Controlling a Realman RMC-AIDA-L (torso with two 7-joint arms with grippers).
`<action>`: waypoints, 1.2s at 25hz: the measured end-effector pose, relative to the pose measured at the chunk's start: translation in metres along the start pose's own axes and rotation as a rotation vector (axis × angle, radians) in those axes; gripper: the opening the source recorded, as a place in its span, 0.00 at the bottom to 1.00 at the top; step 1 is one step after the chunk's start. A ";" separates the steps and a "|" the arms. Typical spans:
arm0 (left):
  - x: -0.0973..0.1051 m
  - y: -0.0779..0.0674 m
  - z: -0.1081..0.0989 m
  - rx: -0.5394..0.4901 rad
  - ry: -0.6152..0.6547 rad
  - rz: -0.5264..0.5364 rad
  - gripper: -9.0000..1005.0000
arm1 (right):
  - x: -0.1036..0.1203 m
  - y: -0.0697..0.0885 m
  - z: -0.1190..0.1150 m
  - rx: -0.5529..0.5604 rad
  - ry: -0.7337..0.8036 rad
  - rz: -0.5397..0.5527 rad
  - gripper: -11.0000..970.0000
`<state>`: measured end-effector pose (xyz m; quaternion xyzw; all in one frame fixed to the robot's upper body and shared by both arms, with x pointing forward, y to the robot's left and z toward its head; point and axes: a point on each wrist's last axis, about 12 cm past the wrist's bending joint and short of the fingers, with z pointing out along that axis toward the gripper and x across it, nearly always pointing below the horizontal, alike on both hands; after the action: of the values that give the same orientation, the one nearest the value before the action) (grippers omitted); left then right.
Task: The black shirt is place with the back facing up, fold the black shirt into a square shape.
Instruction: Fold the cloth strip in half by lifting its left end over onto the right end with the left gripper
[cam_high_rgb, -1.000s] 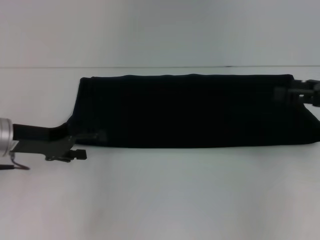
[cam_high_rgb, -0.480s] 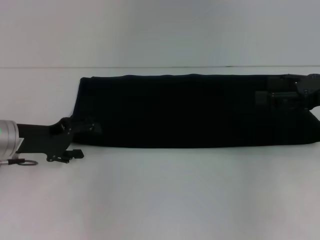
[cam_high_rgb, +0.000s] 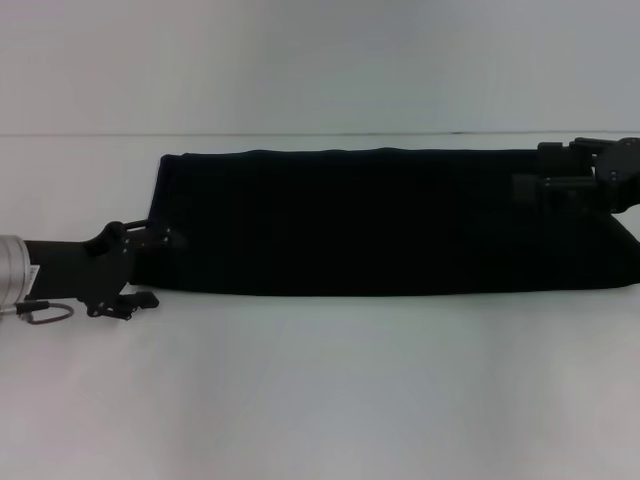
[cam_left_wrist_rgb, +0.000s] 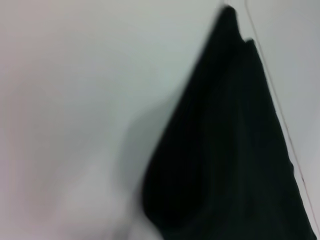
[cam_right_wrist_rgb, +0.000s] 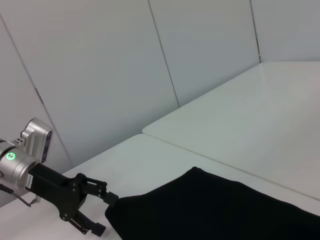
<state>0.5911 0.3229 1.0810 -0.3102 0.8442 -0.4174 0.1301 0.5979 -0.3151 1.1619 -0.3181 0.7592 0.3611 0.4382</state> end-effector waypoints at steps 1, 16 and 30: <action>0.000 0.001 0.000 -0.002 -0.007 -0.006 0.96 | 0.000 0.000 0.000 -0.002 0.000 -0.001 0.94; -0.006 0.006 0.004 -0.022 -0.069 -0.028 0.96 | -0.005 0.000 0.003 -0.006 -0.008 -0.011 0.94; -0.011 0.004 0.008 -0.025 -0.122 -0.020 0.96 | -0.007 0.000 0.000 -0.004 -0.028 -0.003 0.94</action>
<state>0.6018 0.3262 1.0726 -0.3451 0.8367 -0.3882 0.1734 0.6006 -0.3144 1.1679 -0.3153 0.7518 0.3664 0.4485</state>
